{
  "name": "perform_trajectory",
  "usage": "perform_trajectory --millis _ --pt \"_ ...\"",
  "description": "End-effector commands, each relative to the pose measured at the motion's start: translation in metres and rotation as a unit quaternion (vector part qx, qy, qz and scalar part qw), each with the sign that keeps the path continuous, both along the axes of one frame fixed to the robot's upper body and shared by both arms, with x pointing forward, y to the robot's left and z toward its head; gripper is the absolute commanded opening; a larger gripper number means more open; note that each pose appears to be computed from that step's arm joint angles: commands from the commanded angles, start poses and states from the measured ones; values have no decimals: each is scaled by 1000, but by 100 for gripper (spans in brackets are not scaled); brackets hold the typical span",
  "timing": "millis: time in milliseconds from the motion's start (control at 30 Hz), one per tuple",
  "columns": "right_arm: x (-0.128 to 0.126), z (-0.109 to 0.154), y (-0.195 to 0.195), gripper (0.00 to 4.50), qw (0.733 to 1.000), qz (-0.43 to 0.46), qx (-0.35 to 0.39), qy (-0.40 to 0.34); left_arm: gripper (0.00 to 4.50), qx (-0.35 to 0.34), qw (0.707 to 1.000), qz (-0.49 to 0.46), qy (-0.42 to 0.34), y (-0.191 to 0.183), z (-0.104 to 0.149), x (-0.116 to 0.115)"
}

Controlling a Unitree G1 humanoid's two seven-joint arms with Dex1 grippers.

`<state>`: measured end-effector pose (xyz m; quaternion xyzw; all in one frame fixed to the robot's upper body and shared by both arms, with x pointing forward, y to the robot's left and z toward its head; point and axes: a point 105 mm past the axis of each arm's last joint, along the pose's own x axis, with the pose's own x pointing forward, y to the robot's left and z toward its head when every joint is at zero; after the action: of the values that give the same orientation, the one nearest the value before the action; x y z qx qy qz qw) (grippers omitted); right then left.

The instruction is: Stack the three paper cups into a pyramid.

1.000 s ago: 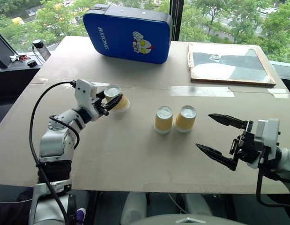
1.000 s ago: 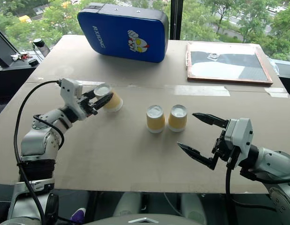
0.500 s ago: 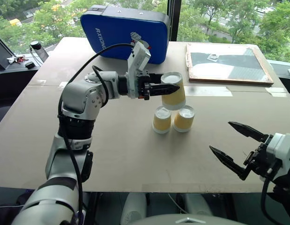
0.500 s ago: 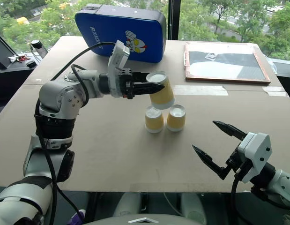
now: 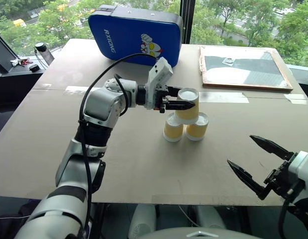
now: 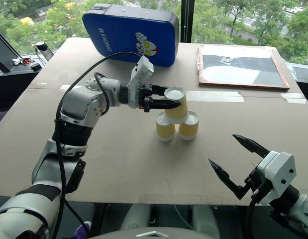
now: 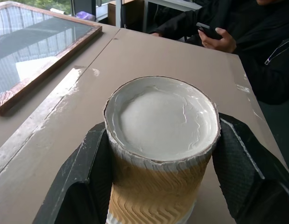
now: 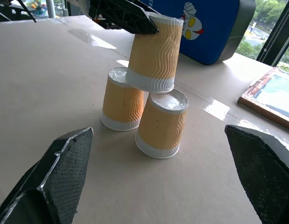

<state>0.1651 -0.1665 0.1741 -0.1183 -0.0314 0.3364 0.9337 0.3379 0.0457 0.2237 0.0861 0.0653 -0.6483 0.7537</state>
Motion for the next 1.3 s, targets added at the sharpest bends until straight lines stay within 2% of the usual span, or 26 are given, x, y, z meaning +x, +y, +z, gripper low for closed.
perform_trajectory --millis 33,467,533,567,633,733,833,1000,1233,1300 --pt "0 6 -12 450 1000 0 -12 -19 240 -3 999 -17 -30 -8 15 -4" --pt "13 10 -21 450 999 33 -26 -22 240 29 999 -27 -30 -13 3 -5" --pt "13 10 -19 450 999 38 -26 -22 342 26 999 -27 -26 -13 2 -5" --pt "13 11 -18 450 999 41 -25 -22 366 19 999 -25 -28 -12 5 -5" --pt "13 11 -17 450 998 45 -25 -22 449 1 999 -16 -32 -9 14 -4" --pt "14 11 -17 450 998 46 -24 -21 449 -18 999 -5 -29 0 25 -5" --pt "17 9 -16 450 998 52 -21 -18 449 -46 999 22 -8 24 37 -12" --pt "26 3 -16 450 998 62 -15 -14 449 -120 991 60 -8 56 48 -34" --pt "48 -13 -23 450 998 58 -6 -2 449 -127 970 205 -12 111 -5 -62" --pt "52 -22 -32 450 999 47 -9 10 449 -116 959 259 -4 132 -31 -71"
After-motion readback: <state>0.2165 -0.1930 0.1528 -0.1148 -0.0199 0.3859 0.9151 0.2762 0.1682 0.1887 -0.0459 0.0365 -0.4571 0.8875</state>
